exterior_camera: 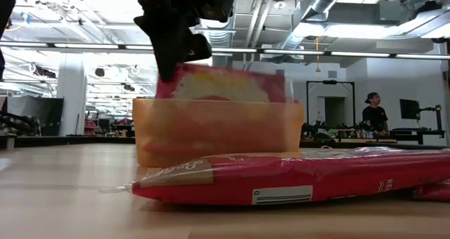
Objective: Sort popcorn bags into baskets
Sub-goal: Put the red popcorn bag into the orange bin
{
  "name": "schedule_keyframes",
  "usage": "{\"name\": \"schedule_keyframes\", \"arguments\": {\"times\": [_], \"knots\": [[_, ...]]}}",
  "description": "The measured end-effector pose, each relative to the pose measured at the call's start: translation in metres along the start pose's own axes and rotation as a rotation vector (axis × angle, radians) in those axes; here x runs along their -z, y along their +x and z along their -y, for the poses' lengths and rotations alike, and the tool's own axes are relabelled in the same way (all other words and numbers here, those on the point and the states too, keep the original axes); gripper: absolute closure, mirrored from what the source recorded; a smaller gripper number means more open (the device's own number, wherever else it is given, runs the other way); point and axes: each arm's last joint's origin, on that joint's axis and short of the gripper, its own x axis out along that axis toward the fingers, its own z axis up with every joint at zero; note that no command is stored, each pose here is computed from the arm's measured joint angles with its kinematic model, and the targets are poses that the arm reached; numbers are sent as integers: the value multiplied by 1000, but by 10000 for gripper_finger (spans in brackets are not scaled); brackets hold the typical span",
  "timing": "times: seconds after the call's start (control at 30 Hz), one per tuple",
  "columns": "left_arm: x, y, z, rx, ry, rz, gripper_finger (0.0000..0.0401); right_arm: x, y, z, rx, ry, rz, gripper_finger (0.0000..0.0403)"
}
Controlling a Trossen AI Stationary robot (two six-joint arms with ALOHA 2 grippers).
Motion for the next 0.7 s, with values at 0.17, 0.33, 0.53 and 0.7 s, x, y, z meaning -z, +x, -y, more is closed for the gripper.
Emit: {"name": "schedule_keyframes", "arguments": {"times": [0.17,0.33,0.53,0.7], "knots": [[-1,0,-1,-40,-14,4,287,0,0,0,1,-2,-1,285],[2,-1,-6,-99,-54,-18,225,1,0,1,6,-12,-8,285],[3,-16,-12,-119,-134,-56,189,2,0,2,13,-21,-15,285],[-6,-42,-9,-80,-240,-3,187,4,1,0,6,-11,-19,285]]}}
